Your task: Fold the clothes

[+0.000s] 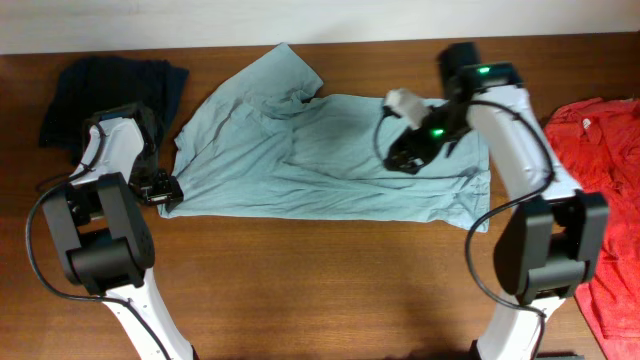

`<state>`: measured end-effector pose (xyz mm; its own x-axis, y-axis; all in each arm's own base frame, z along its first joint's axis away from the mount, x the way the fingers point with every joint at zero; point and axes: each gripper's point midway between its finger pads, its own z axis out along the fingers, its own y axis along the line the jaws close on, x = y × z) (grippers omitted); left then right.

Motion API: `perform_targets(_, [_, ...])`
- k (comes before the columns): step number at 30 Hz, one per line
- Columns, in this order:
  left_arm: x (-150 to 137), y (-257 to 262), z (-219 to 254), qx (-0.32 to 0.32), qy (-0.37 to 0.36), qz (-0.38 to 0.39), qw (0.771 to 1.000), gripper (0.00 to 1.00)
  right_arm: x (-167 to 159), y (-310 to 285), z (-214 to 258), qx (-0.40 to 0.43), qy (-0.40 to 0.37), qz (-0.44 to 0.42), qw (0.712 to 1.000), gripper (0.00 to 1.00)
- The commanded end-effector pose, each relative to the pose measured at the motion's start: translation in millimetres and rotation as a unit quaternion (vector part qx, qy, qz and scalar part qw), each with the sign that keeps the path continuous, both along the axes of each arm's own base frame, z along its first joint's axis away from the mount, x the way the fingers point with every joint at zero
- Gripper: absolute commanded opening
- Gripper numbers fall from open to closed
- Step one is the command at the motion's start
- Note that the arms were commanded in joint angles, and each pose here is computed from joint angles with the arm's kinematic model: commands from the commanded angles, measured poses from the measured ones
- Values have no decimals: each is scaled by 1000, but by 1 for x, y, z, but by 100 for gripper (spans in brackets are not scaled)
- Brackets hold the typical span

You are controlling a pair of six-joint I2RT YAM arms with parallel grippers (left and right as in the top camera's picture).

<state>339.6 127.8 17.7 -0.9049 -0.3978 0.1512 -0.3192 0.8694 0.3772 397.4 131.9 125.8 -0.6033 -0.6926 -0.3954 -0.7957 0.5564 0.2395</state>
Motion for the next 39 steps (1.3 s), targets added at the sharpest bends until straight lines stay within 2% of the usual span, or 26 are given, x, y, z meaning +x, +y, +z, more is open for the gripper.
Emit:
perform_targets(1, [-5, 4, -7, 8, 14, 1, 1000, 99, -10, 28, -13, -16, -6, 42, 999, 87])
perform_targets(5, [-5, 4, -7, 8, 14, 1, 1000, 99, -10, 62, -27, -38, -35, 59, 997, 88])
perform_targets(10, [-5, 4, -7, 8, 14, 1, 1000, 99, 6, 86, -50, -88, -102, 40, 990, 93])
perform_targets(15, [-5, 4, -7, 8, 15, 1, 1000, 99, 2, 104, -72, -84, -130, 56, 986, 98])
perform_targets(20, [-5, 4, -7, 8, 14, 1, 1000, 99, 1, 107, -83, -82, -141, 58, 985, 98])
perform_targets(25, [-5, 4, -7, 8, 14, 1, 1000, 100, 6, 110, -84, -75, -156, 56, 983, 93])
perform_targets(30, [-5, 4, -7, 8, 14, 1, 1000, 99, 5, 110, -87, -76, -153, 56, 984, 79])
perform_targets(39, [-5, 4, -7, 8, 14, 1, 1000, 99, 5, 112, -110, -74, -129, 40, 988, 79])
